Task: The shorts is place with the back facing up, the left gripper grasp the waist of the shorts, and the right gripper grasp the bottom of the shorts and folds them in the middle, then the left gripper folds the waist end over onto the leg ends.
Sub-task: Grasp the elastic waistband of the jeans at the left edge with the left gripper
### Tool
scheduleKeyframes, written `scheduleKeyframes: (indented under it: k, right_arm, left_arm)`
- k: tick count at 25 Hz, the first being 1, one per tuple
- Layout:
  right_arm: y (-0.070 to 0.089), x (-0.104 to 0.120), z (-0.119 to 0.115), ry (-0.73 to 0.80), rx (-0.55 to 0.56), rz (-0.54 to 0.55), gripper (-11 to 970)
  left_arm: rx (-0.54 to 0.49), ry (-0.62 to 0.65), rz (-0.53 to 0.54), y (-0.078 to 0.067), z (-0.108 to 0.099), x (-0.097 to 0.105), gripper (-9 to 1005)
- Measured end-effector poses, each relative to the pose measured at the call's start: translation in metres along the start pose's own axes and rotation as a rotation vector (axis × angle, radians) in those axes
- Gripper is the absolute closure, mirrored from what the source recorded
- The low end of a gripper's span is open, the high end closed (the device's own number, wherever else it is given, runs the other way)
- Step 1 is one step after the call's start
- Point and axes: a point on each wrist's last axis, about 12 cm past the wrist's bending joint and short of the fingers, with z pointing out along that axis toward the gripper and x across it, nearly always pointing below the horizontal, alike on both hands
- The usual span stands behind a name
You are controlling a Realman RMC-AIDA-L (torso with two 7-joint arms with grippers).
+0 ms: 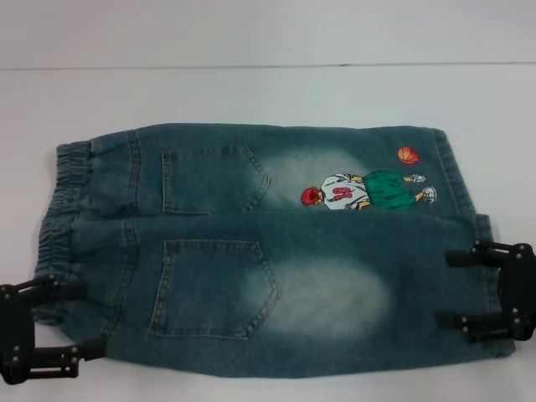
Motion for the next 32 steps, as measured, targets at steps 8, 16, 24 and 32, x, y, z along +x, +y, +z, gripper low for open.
scheduleKeyframes:
  k: [8, 16, 24, 32]
  right_arm:
    - [0.0, -0.001, 0.0, -0.005, -0.001, 0.0, 15]
    - [0.0, -0.001, 0.0, -0.011, 0.001, 0.006, 16]
    - [-0.001, -0.001, -0.001, -0.012, 0.01, 0.013, 16]
    - [-0.003, -0.006, 0.001, -0.028, 0.0, 0.003, 16]
  left_arm:
    - [-0.005, 0.0, 0.002, 0.001, 0.0, -0.001, 63]
    - [-0.148, 0.094, -0.069, 0.017, -0.017, -0.011, 64]
    - [-0.271, 0.32, -0.229, 0.031, -0.032, -0.019, 64]
    - [-0.331, 0.449, -0.262, 0.045, -0.011, -0.02, 63]
